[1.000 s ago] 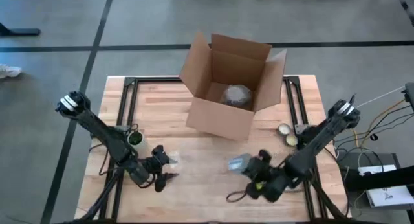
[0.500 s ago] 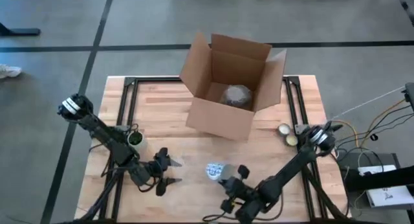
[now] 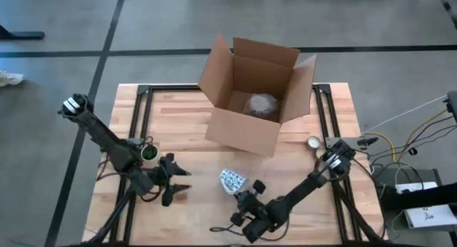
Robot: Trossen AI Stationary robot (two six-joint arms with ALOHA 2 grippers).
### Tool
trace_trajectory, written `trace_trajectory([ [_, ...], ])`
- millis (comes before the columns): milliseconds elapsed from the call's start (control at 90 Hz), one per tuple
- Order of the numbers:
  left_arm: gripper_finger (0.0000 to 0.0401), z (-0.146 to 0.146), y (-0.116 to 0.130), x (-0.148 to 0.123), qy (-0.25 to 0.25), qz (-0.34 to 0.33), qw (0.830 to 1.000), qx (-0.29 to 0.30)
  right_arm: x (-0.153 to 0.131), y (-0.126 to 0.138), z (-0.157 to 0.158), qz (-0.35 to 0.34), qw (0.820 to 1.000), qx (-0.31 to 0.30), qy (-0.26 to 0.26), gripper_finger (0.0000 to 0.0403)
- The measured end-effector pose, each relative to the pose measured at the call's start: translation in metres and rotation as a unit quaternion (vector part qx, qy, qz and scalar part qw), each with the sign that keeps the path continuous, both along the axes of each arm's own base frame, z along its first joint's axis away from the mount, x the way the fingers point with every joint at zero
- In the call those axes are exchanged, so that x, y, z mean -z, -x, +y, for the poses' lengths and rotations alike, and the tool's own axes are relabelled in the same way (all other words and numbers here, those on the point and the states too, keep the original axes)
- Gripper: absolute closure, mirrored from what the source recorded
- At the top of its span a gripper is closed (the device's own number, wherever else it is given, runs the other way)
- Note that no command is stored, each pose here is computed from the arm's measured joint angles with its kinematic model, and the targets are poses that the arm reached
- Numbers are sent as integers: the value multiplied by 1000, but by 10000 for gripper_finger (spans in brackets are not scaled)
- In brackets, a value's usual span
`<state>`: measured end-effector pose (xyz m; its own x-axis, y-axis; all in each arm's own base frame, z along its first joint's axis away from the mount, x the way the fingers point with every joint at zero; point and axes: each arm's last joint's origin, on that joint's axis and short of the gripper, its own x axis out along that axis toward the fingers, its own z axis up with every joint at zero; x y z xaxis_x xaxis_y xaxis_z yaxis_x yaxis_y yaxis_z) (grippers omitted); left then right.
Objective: Wrap mug
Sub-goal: Wrap the blue patterned mug with the bubble wrap
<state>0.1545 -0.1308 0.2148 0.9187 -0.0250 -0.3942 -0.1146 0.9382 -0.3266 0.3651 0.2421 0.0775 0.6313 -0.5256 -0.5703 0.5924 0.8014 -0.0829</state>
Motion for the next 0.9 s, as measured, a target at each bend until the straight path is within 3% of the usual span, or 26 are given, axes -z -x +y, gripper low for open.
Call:
trace_trajectory([
  [200, 205, 1, 1, 13, 12, 15, 999, -25, 2, -7, 0, 14, 999, -17, -29, 374],
  [322, 210, 1, -1, 23, 4, 23, 998, -53, -4, -14, 4, 27, 997, -35, -66, 332],
  [456, 212, -3, -4, 29, 17, 39, 998, -44, -10, -21, 7, 35, 994, -52, -92, 280],
  [600, 211, -5, -5, 34, 28, 48, 997, -52, -18, -27, 9, 47, 992, -83, -79, 241],
  [900, 231, -9, -9, 42, 26, 55, 997, -55, -39, -32, 24, 113, 973, -184, -74, 233],
])
